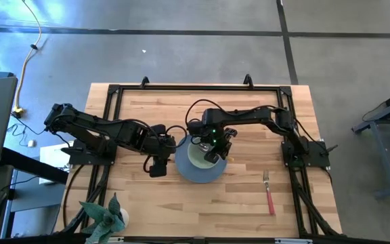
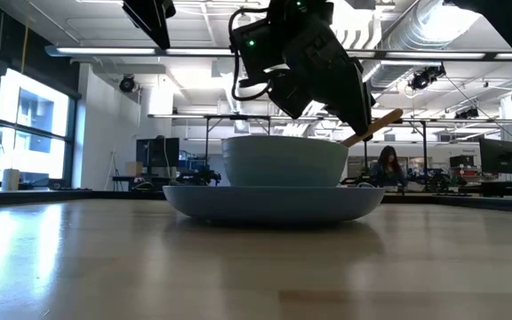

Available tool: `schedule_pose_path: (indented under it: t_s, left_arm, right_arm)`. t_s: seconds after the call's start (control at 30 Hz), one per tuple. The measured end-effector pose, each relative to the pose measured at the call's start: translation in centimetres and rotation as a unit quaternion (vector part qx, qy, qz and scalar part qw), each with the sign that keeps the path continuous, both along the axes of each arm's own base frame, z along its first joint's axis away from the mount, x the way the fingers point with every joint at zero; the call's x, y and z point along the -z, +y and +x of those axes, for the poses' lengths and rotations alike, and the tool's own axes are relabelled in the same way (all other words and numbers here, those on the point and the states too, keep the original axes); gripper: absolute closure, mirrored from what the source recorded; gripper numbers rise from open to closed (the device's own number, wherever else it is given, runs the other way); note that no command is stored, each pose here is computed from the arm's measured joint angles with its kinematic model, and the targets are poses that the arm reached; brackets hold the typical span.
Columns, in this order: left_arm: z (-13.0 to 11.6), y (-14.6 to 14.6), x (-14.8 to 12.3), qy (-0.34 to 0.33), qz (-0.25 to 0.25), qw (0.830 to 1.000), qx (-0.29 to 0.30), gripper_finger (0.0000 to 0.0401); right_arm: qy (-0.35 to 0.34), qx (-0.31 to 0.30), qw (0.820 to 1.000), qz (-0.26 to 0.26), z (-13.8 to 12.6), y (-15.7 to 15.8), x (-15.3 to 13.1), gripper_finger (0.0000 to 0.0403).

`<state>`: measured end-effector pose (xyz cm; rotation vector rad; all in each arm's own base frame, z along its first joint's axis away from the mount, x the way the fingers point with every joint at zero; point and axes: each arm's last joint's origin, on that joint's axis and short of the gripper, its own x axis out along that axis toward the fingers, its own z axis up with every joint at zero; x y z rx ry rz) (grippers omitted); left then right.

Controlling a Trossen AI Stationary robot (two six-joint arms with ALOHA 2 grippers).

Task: Set table place
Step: Put the yellow spoon into the green bowl

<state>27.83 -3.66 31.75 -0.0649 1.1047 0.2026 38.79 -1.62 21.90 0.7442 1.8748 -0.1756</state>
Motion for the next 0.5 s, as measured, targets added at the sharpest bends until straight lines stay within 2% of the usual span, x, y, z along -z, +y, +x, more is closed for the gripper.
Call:
schedule_pose_path:
  t_s: [0.1, 0.3, 0.5]
  left_arm:
    - [0.0, 0.0, 0.0, 0.0, 0.0, 1.0, 0.0, 0.0199]
    - [0.0, 0.0, 0.0, 0.0, 0.0, 1.0, 0.0, 0.0199]
    - [0.0, 0.01, 0.0, 0.0, 0.0, 1.0, 0.0, 0.0199]
  right_arm:
    - [0.0, 0.0, 1.0, 0.0, 0.0, 0.0, 0.0, 0.0392]
    - [0.0, 0.0, 1.0, 0.0, 0.0, 0.0, 0.0, 0.0347]
    - [-0.002, -0.002, 1.0, 0.006, 0.01, 0.03, -0.01, 0.0342]
